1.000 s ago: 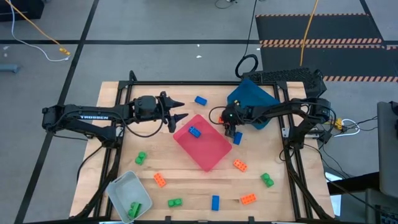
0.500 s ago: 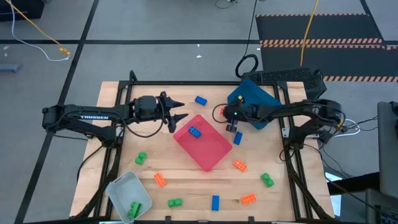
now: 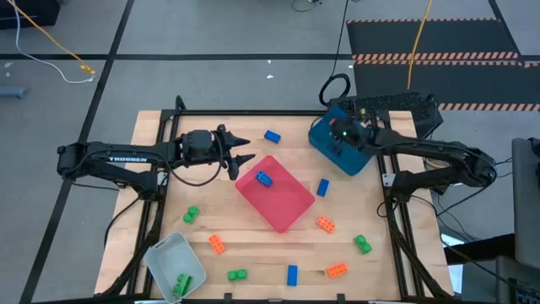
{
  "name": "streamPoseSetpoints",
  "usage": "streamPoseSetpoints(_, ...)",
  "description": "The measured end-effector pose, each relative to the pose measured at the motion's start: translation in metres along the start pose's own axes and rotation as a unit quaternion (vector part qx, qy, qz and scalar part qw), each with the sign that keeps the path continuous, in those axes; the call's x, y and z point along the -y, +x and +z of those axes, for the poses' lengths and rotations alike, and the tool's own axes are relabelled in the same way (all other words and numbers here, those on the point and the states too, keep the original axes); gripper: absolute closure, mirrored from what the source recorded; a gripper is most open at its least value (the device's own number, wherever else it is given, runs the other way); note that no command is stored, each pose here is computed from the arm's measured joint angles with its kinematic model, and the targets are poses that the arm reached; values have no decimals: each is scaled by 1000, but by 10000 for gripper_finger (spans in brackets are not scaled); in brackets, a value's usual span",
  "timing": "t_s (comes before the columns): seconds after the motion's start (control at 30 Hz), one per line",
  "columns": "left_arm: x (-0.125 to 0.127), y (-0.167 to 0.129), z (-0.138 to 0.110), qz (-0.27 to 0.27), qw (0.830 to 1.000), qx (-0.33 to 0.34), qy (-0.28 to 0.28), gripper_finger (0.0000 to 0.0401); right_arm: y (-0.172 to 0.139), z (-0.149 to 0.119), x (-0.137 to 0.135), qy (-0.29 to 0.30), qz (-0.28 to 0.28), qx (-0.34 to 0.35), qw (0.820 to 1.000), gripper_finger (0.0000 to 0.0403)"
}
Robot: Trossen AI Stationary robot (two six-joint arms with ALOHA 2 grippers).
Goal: Sort & place blocks by color
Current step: Put the orange game piece into the blue bin, then put the blue game piece into the red bin
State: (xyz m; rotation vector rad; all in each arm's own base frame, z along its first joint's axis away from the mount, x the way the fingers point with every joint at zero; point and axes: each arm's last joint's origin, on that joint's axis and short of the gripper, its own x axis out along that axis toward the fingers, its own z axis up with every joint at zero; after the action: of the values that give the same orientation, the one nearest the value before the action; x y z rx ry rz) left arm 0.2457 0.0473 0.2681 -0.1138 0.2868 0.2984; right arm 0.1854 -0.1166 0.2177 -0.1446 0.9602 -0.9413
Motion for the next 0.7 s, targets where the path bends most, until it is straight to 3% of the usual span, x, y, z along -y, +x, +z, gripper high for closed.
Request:
streamPoseSetpoints(0.27,0,0,0,0,1000,2,3,144,13,-12,13,39,5,-60,997,260)
streamPoseSetpoints(0.53,0,0,0,0,1000,0,3,144,14,-12,17,81,-4,-62,995,141)
streamPoseSetpoints(0.7,0,0,0,0,1000,0,-1,144,14,-11,16,102,17,-58,993,93)
